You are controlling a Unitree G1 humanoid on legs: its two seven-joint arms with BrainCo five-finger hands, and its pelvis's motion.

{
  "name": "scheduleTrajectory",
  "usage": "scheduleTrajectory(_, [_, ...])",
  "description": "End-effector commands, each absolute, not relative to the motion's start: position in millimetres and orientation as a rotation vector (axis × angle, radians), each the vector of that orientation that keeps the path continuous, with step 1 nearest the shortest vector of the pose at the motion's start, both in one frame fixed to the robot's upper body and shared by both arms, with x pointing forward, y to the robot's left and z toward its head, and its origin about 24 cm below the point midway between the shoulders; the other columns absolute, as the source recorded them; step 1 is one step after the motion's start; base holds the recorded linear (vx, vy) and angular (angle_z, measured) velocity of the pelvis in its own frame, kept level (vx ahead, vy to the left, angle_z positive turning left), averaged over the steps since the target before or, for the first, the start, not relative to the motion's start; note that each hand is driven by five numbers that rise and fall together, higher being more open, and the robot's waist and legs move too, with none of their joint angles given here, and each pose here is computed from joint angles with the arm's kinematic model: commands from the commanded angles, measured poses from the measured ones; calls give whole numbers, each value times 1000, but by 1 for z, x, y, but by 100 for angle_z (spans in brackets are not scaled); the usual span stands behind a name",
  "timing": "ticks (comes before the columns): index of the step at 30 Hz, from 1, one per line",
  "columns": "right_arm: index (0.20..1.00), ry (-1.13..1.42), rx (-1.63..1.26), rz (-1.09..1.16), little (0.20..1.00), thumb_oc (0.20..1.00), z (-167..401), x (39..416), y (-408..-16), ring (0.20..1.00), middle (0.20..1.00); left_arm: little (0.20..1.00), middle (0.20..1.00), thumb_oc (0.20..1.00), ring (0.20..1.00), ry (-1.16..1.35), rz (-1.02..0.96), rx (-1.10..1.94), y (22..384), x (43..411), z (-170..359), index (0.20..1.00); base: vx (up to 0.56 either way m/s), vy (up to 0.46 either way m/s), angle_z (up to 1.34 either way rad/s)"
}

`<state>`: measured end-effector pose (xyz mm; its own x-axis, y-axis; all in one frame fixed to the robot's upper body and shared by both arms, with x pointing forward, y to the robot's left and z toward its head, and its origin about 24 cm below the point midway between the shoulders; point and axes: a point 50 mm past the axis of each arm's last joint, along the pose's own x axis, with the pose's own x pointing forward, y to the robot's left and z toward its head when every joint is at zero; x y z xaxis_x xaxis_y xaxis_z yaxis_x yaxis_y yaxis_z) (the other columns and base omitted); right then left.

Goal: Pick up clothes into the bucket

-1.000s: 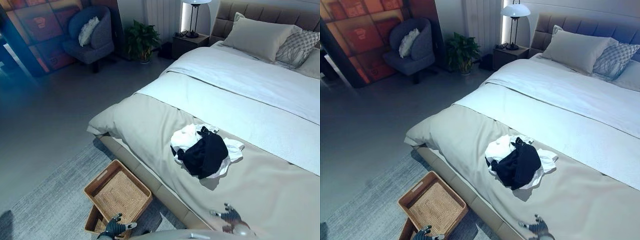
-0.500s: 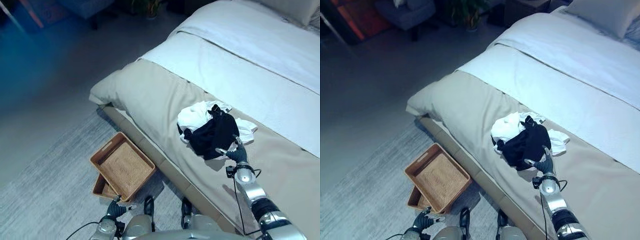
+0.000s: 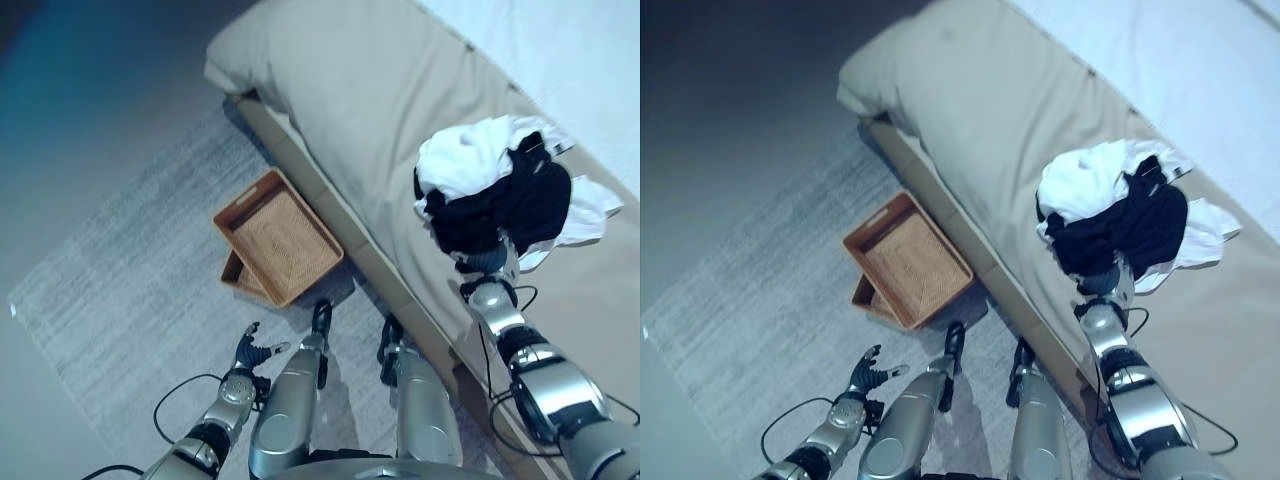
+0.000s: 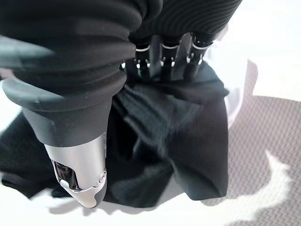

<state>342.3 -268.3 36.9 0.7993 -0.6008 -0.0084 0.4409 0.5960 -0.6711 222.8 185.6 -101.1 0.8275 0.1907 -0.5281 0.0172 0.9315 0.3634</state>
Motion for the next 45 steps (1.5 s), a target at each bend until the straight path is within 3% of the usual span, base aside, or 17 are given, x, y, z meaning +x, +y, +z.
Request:
scheduleTrajectory(1, [1000,187,-747,-685,1000,1000,66,353,-282,1000,1000,1000,1000,1000,1000,539,95,265,167,222,-97,1000,-32,2,14])
scheduleTrajectory(7, [1000,22,-717,-761,1000,1000,113,376,-270,1000,1000,1000,1000,1000,1000,449,86,198,157,232,-82,1000,-22,12,12])
scheduleTrajectory(8, [812,14,-717,-779,812,812,117,376,-272,812,812,1000,1000,1000,1000,448,86,185,155,232,-81,1000,-20,-5,-5])
scheduleTrajectory(9, [429,-20,-694,-786,429,429,128,381,-269,429,429,1000,1000,1000,1000,440,90,172,155,233,-79,1000,-27,-14,-9])
scheduleTrajectory(10, [200,-88,-708,-803,200,200,149,386,-267,200,200,1000,1000,1000,1000,429,121,148,157,235,-77,1000,-21,-5,-15])
scheduleTrajectory(19, [200,-372,-612,-831,200,200,204,391,-246,200,200,1000,1000,1000,1000,382,190,84,160,239,-67,1000,-9,-2,-6])
scheduleTrajectory(25, [200,-742,-340,-857,200,200,246,358,-227,200,200,1000,1000,1000,1000,351,240,78,165,246,-61,1000,-3,-4,1])
scheduleTrajectory(31, [200,-948,-243,-954,200,200,268,319,-244,200,200,1000,1000,1000,1000,338,261,102,174,248,-58,1000,-63,4,-9])
scheduleTrajectory(38, [200,-1060,-196,-927,200,200,288,302,-247,200,200,1000,1000,1000,1000,351,281,117,185,248,-59,1000,11,13,-16])
scheduleTrajectory(45, [200,-997,-248,-872,200,200,277,302,-258,200,200,1000,1000,1000,1000,360,253,112,194,236,-62,1000,124,-19,-25])
